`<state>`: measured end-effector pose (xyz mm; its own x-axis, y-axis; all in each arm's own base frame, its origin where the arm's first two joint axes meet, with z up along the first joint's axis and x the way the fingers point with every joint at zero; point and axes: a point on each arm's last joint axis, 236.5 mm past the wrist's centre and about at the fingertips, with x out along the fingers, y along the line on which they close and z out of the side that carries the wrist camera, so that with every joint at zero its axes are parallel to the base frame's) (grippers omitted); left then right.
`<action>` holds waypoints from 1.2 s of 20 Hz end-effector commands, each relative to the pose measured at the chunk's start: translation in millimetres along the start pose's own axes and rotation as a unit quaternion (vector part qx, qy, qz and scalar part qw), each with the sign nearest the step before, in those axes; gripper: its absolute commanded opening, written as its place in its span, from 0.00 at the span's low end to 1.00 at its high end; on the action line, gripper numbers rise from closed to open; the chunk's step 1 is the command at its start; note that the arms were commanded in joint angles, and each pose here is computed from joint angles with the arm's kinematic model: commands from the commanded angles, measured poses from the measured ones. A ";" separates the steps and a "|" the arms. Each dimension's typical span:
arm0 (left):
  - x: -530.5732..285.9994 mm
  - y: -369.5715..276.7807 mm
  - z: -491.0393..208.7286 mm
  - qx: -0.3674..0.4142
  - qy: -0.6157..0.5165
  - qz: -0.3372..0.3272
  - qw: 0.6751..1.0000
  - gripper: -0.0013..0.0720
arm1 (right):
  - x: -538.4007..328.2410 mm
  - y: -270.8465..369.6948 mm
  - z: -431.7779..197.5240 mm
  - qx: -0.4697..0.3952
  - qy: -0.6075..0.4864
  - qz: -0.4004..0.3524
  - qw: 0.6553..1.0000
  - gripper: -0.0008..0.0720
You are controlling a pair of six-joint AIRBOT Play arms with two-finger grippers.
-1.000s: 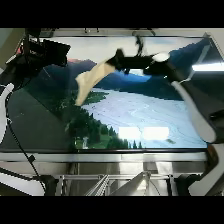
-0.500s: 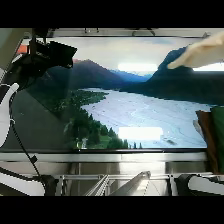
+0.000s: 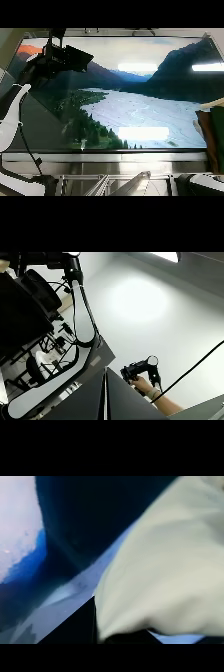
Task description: Fold the shirts.
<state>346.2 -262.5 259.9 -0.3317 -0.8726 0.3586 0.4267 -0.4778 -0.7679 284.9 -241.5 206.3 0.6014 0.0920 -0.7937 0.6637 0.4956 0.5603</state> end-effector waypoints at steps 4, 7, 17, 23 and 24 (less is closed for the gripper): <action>11.4 3.0 -6.7 0.015 0.012 -0.010 1.000 0.03 | -65.3 -122.1 -42.0 0.079 -0.017 -0.249 0.965 0.04; 8.2 2.9 -5.2 0.028 0.009 -0.008 1.000 0.03 | -39.2 -150.4 -77.3 0.093 0.054 -0.268 0.957 0.04; 8.3 2.9 -5.2 0.026 0.009 -0.008 1.000 0.03 | -20.9 -244.9 -151.0 0.177 0.201 -0.411 0.871 0.98; 7.0 1.2 -3.7 0.021 0.009 -0.007 1.000 0.03 | 44.7 -162.6 -138.2 0.200 0.197 -0.208 0.937 0.29; 5.3 0.9 -1.5 0.018 0.012 0.004 1.000 0.02 | 60.9 -123.9 -127.6 0.198 0.191 -0.116 0.955 0.06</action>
<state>341.7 -269.9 259.3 -0.3501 -0.8657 0.3577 0.4654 -0.4922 -0.7357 103.4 -214.4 43.5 -0.0616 0.2431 -0.9680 0.9734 0.2289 -0.0045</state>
